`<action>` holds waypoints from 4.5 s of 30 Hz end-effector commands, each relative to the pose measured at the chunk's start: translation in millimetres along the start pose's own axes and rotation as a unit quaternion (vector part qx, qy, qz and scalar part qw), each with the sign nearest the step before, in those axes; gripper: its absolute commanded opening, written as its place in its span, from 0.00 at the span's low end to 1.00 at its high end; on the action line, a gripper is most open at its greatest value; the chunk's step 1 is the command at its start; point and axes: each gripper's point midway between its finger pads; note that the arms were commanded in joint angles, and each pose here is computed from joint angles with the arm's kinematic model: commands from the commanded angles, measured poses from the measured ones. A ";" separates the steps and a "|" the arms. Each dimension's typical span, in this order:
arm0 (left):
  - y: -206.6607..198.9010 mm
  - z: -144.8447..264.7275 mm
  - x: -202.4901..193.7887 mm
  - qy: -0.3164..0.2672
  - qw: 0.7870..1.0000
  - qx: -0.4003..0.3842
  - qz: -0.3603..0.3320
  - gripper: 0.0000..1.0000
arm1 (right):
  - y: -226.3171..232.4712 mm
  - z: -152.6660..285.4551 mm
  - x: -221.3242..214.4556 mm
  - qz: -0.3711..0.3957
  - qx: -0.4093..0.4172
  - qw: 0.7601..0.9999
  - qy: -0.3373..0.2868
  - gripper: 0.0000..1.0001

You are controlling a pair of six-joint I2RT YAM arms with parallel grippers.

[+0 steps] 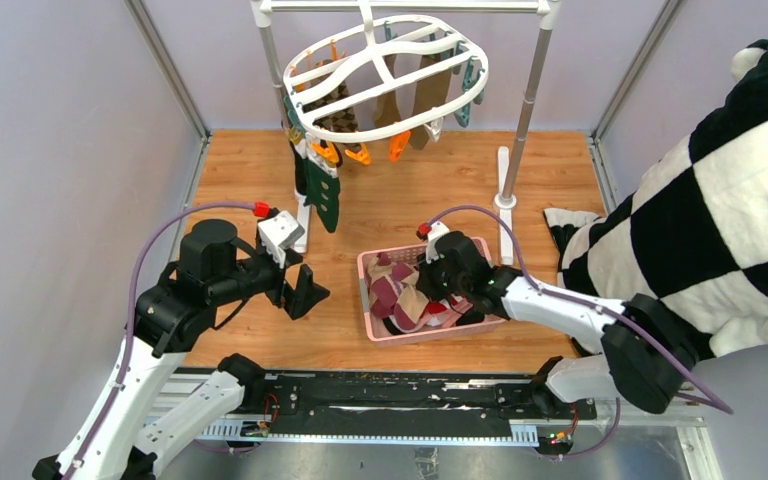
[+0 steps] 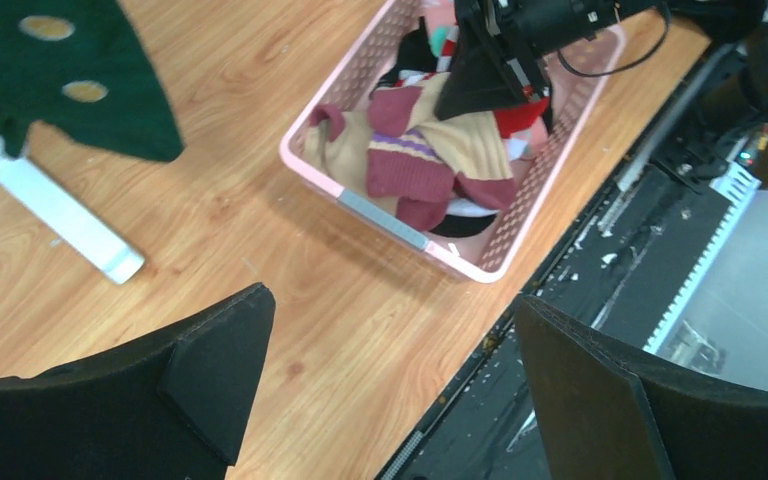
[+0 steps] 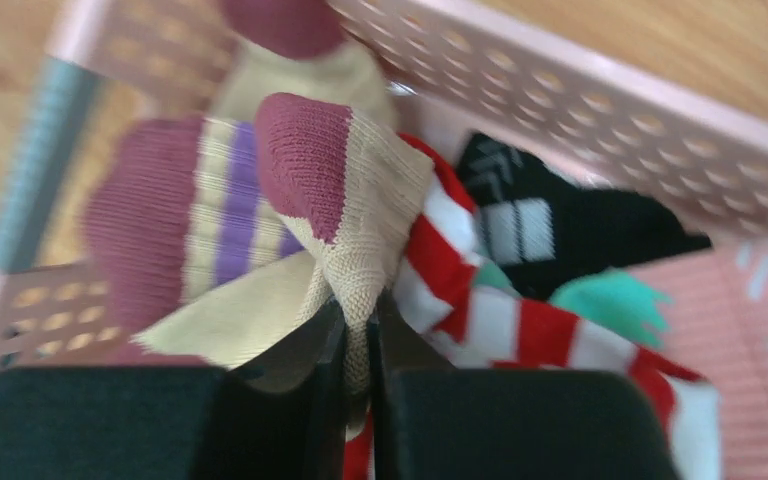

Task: Remove the socks clipped to the hanger
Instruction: Place the sock in the bin, then remove the sock from the hanger.

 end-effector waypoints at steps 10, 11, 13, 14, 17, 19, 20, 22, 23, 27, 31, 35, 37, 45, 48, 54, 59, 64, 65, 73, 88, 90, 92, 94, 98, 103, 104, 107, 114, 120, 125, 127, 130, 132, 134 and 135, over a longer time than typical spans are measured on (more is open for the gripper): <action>33.1 -7.8 -26.4 0.066 0.996 0.062 0.007 1.00 | -22.7 80.9 67.2 -0.016 -0.116 0.986 -0.118 0.65; 35.8 -8.5 -25.8 0.066 0.996 0.062 0.013 1.00 | -13.7 85.0 71.7 -0.024 -0.094 0.987 -0.127 0.63; 42.2 -9.8 -25.0 0.065 0.996 0.062 0.028 1.00 | 2.0 86.7 74.0 -0.042 -0.054 0.989 -0.129 0.57; 46.1 -9.9 -24.5 0.065 0.995 0.063 0.035 1.00 | 9.0 84.1 72.7 -0.052 -0.035 0.990 -0.125 0.55; 62.2 -8.9 -26.3 0.069 0.993 0.083 0.049 1.00 | 22.2 61.7 58.0 -0.086 0.021 0.992 -0.090 0.48; 68.8 -7.9 -27.5 0.070 0.992 0.090 0.058 1.00 | 16.1 41.0 44.4 -0.114 0.035 0.991 -0.068 0.44; 70.7 -6.8 -26.6 0.067 0.992 0.092 0.062 1.00 | 7.4 31.1 36.8 -0.129 0.026 0.990 -0.058 0.43; 74.4 -4.1 -23.3 0.059 0.991 0.095 0.072 1.00 | -17.9 14.5 22.2 -0.152 -0.012 0.987 -0.044 0.40; 75.6 -3.2 -22.0 0.056 0.991 0.094 0.078 1.00 | -34.7 9.4 14.7 -0.157 -0.046 0.986 -0.041 0.38; 85.5 0.3 -15.7 0.038 0.989 0.098 0.102 1.00 | -89.6 13.8 -1.0 -0.160 -0.173 0.969 -0.075 0.32; 98.6 0.6 -13.9 0.029 0.987 0.108 0.116 1.00 | -62.6 50.5 44.8 -0.115 -0.161 0.955 -0.219 0.36; 113.3 1.1 -6.9 0.022 0.983 0.117 0.136 1.00 | -10.5 83.6 103.2 -0.031 -0.166 0.945 -0.280 0.54; 121.3 4.2 -1.1 0.014 0.982 0.122 0.146 1.00 | 25.4 88.1 124.0 0.014 -0.148 0.945 -0.292 0.60; 150.7 26.6 5.7 -0.015 0.970 0.147 0.192 1.00 | 147.9 25.7 176.9 0.141 0.005 0.942 -0.304 0.79; 151.7 34.9 5.4 -0.011 0.968 0.142 0.206 1.00 | 164.8 0.0 197.6 0.155 0.002 0.933 -0.325 0.80; 139.3 43.2 5.1 -0.008 0.972 0.138 0.188 1.00 | 152.4 -31.0 222.9 0.165 -0.080 0.906 -0.382 0.78; 126.7 40.4 8.7 -0.021 0.978 0.107 0.179 1.00 | 148.3 -48.0 234.6 0.208 -0.113 0.887 -0.397 0.57; 118.7 38.5 8.6 -0.028 0.982 0.089 0.166 1.00 | 168.3 -29.6 225.5 0.204 -0.025 0.893 -0.401 0.14; 116.9 36.9 8.5 -0.031 0.982 0.081 0.168 1.00 | 171.9 -26.3 223.0 0.204 -0.009 0.895 -0.397 0.07; 95.4 21.0 10.6 -0.035 0.986 0.013 0.162 0.95 | 196.1 16.1 188.0 0.187 0.137 0.903 -0.363 0.00; 42.5 3.8 43.0 -0.050 0.978 -0.130 0.158 0.94 | 228.0 107.3 143.4 0.119 0.419 0.863 -0.256 0.00; 34.2 4.6 49.4 -0.056 0.974 -0.153 0.160 0.94 | 231.1 111.9 143.8 0.110 0.435 0.858 -0.249 0.00; 27.9 4.9 52.3 -0.059 0.969 -0.172 0.166 0.94 | 234.9 118.6 145.0 0.101 0.453 0.850 -0.247 0.00; 21.6 6.0 54.2 -0.066 0.963 -0.194 0.175 0.94 | 238.4 125.3 144.8 0.095 0.470 0.842 -0.247 0.00; 8.8 4.0 56.1 -0.068 0.954 -0.235 0.175 0.97 | 240.6 130.6 142.6 0.082 0.487 0.835 -0.242 0.00; 4.1 -2.2 58.0 -0.063 0.944 -0.269 0.183 0.97 | 235.9 138.5 148.3 0.059 0.498 0.826 -0.257 0.00; 1.4 -3.6 58.5 -0.061 0.940 -0.278 0.186 0.97 | 235.0 139.6 149.9 0.056 0.499 0.825 -0.259 0.00; -4.9 -6.1 60.6 -0.059 0.933 -0.302 0.187 0.99 | 232.5 141.5 153.1 0.045 0.501 0.823 -0.263 0.00; -6.1 -2.9 79.2 -0.084 0.921 -0.340 0.168 1.00 | 231.4 140.8 155.0 0.036 0.509 0.820 -0.257 0.00; 1.3 -5.8 90.9 -0.091 0.916 -0.352 0.170 0.89 | 232.7 135.9 156.5 0.029 0.520 0.819 -0.240 0.00; 2.1 -8.7 89.6 -0.087 0.921 -0.345 0.161 0.68 | 233.2 132.2 157.4 0.019 0.530 0.816 -0.228 0.00; 2.7 -9.9 88.5 -0.084 0.923 -0.341 0.159 0.58 | 234.9 133.1 158.5 0.017 0.536 0.814 -0.224 0.00; 6.0 -12.2 89.1 -0.079 0.928 -0.330 0.154 0.39 | 237.4 133.4 159.4 0.018 0.542 0.812 -0.216 0.02; 8.6 -13.7 89.4 -0.075 0.933 -0.320 0.149 0.24 | 237.7 132.1 160.7 0.018 0.540 0.814 -0.214 0.07; 10.6 -14.8 89.7 -0.072 0.937 -0.309 0.143 0.13 | 235.2 129.3 163.6 0.015 0.527 0.822 -0.216 0.13; 12.0 -15.6 89.2 -0.069 0.941 -0.301 0.139 0.08 | 232.9 128.4 165.5 0.014 0.518 0.827 -0.220 0.19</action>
Point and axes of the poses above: each gripper's point midway between its finger pads, its own z axis back along the fingers, its own y axis along the line the jaws close on, x = y × z, and after that the axes turned 9 degrees about -z, right-handed
